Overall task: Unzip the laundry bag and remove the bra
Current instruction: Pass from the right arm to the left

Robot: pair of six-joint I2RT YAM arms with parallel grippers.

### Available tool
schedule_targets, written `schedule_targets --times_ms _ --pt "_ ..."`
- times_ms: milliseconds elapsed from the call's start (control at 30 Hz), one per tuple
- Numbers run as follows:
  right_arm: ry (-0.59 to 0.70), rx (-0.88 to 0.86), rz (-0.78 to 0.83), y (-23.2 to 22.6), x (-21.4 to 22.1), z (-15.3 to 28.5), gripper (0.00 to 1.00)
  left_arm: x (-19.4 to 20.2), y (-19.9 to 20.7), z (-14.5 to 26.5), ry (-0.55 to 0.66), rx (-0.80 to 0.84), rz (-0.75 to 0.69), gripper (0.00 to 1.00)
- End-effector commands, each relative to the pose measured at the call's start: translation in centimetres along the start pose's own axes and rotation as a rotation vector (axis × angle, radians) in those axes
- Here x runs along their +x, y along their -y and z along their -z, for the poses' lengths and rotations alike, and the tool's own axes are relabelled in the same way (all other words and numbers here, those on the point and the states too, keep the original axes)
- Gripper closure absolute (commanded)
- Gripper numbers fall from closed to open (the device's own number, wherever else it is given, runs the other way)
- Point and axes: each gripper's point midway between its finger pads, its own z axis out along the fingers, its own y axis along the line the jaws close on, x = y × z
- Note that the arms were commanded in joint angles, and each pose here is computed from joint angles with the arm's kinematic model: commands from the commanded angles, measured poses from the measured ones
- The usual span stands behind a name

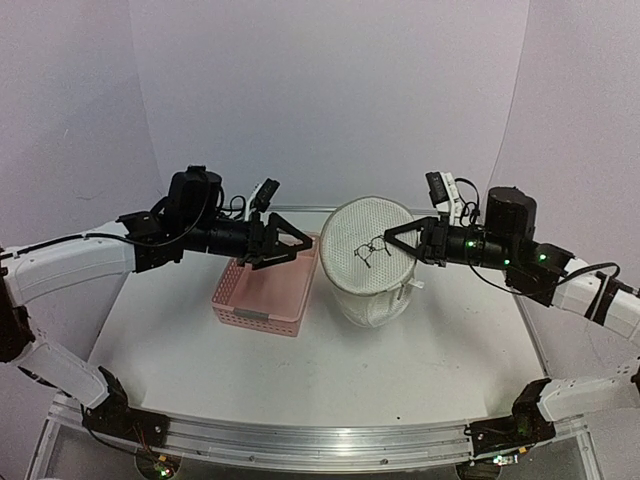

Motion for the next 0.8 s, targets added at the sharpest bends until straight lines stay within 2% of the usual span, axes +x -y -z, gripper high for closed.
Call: schedule_targets --times_ms 0,333,567,767 --pt "0.199 -0.043 -0.032 -1.5 -4.4 -0.4 1.0 -1.8 3.3 1.8 0.147 0.158 0.043 0.23" --pt "0.345 -0.075 -0.178 -1.8 -7.1 -3.1 1.0 -1.6 2.3 3.5 0.277 0.212 0.187 0.2" --pt "0.414 -0.124 -0.249 -2.5 -7.9 -5.2 1.0 -1.4 2.1 2.7 0.293 0.301 0.26 0.26" --pt "0.421 -0.156 -0.29 -3.0 -7.5 -7.1 1.0 -1.5 1.6 2.5 0.321 0.333 0.316 0.3"
